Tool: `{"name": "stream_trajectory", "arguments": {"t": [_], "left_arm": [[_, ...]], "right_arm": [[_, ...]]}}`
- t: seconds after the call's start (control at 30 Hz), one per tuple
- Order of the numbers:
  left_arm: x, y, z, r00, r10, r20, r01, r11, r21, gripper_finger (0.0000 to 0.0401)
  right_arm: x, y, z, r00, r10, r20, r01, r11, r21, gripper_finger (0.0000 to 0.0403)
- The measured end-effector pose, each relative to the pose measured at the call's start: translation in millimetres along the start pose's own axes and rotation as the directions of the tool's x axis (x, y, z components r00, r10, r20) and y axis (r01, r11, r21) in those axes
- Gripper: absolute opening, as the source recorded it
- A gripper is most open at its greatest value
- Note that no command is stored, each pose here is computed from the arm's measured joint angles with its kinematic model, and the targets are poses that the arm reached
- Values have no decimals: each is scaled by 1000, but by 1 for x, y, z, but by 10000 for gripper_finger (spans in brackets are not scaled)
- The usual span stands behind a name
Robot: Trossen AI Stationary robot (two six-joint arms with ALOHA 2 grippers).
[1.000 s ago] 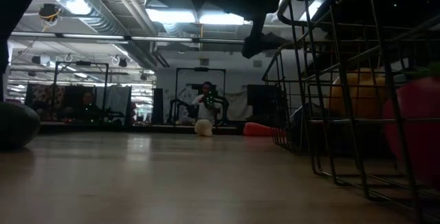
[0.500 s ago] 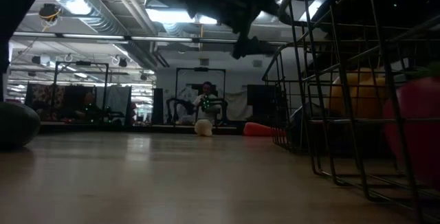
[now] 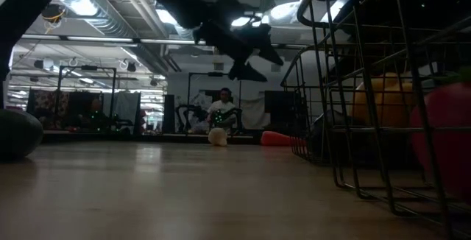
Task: Sort produce into baskets
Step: Put the carrot into the top wire basket
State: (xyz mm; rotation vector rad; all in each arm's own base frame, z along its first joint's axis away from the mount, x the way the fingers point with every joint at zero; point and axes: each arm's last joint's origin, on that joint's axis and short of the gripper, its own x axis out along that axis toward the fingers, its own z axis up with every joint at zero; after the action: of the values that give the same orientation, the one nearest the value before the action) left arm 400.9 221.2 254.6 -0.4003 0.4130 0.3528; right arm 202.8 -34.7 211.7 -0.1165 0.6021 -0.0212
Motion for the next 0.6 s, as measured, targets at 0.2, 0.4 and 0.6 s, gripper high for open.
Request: {"name": "stream_trajectory", "arguments": {"t": [0.2, 0.4, 0.6], "left_arm": [[10, 28, 5, 992, 20, 122, -18, 1000, -16, 395], [21, 62, -3, 989, 67, 129, -60, 997, -54, 383], [34, 87, -23, 998, 23, 56, -13, 986, -165, 364]], "right_arm": [[0, 0, 0, 1000, -1, 5, 1, 1000, 0, 1], [0, -1, 6, 998, 10, 66, -9, 1000, -6, 1], [-4, -3, 26, 961, 24, 276, -32, 999, 25, 1]]}}
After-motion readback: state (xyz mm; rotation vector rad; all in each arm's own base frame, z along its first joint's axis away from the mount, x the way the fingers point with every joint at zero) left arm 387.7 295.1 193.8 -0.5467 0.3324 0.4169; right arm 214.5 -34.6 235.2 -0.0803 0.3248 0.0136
